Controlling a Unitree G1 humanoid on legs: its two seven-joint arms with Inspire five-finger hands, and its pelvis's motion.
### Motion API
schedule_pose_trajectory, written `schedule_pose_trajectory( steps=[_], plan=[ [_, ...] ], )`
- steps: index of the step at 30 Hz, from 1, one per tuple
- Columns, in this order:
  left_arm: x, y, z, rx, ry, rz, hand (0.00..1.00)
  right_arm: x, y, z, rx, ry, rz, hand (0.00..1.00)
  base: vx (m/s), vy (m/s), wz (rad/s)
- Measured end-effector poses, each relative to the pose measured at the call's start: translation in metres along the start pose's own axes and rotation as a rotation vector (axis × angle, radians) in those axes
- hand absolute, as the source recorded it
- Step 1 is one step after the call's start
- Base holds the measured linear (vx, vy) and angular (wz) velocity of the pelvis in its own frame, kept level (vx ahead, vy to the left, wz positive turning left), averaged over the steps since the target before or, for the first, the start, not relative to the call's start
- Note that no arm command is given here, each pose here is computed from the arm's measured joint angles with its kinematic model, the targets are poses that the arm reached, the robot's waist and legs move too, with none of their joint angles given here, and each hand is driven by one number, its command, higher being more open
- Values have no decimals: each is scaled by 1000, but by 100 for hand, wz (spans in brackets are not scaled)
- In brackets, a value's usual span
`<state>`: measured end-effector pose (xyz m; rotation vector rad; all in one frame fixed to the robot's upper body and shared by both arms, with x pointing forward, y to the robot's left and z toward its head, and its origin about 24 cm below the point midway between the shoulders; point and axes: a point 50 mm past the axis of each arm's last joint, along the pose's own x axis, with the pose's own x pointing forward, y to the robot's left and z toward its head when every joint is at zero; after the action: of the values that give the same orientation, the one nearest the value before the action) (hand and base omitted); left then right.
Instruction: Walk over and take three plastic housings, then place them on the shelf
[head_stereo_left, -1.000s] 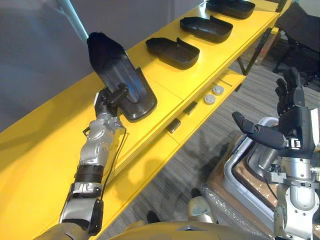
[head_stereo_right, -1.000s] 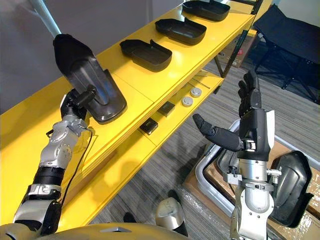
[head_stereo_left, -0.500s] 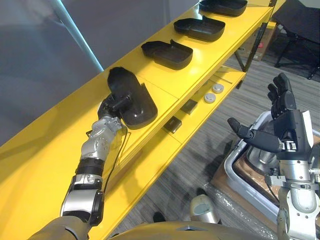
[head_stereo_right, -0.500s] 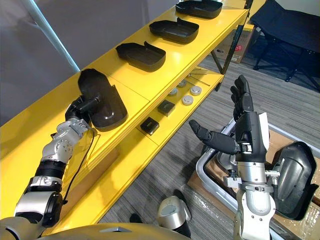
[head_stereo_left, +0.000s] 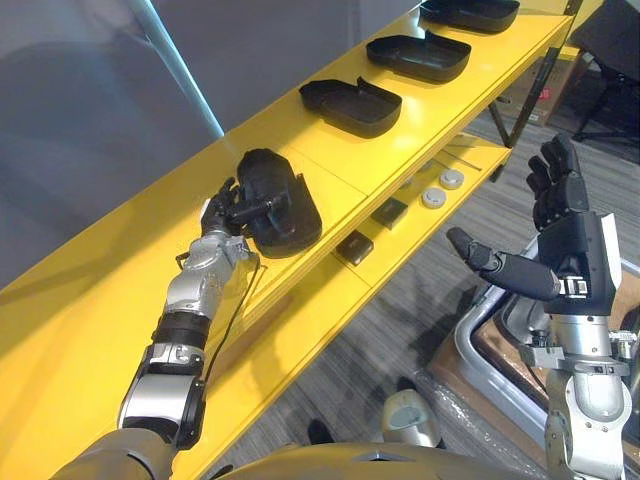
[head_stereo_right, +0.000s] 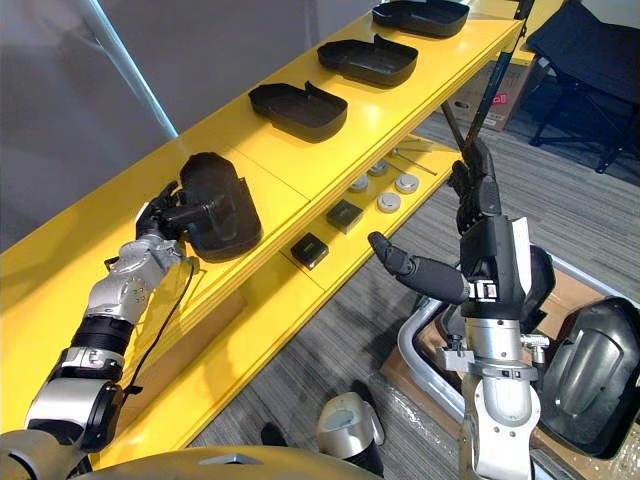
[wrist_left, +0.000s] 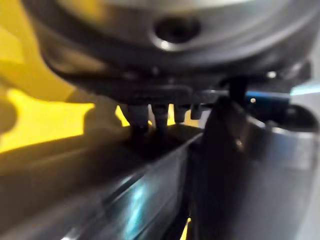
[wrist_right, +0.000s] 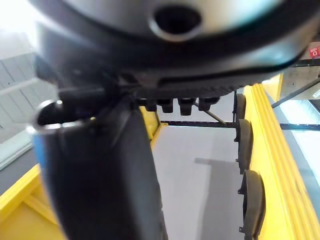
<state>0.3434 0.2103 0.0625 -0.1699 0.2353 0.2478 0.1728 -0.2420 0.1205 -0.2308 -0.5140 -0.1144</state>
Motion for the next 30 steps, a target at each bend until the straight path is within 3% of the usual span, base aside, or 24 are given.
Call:
schedule_pose_trajectory(
  steps=[11, 17, 22, 26, 30],
  plan=[
    [4, 4, 38, -56, -174, 156, 100, -2, 22, -11, 117, 48, 68, 100, 4, -2, 1],
    [-8, 30, 104, -194, -533, 282, 100, -2, 24, -11, 126, 29, 72, 100, 0, 0, 0],
    [-41, 30, 150, -262, -849, 160, 100, 2, 24, -3, 130, -60, 65, 100, 3, -8, 7],
    [-78, 30, 132, -268, -959, 7, 100, 14, 29, 4, 147, -129, 61, 100, 25, -15, 28],
    [-129, 35, 64, -301, -873, -90, 100, 17, 29, 7, 154, -145, 39, 100, 51, -15, 48]
  ],
)
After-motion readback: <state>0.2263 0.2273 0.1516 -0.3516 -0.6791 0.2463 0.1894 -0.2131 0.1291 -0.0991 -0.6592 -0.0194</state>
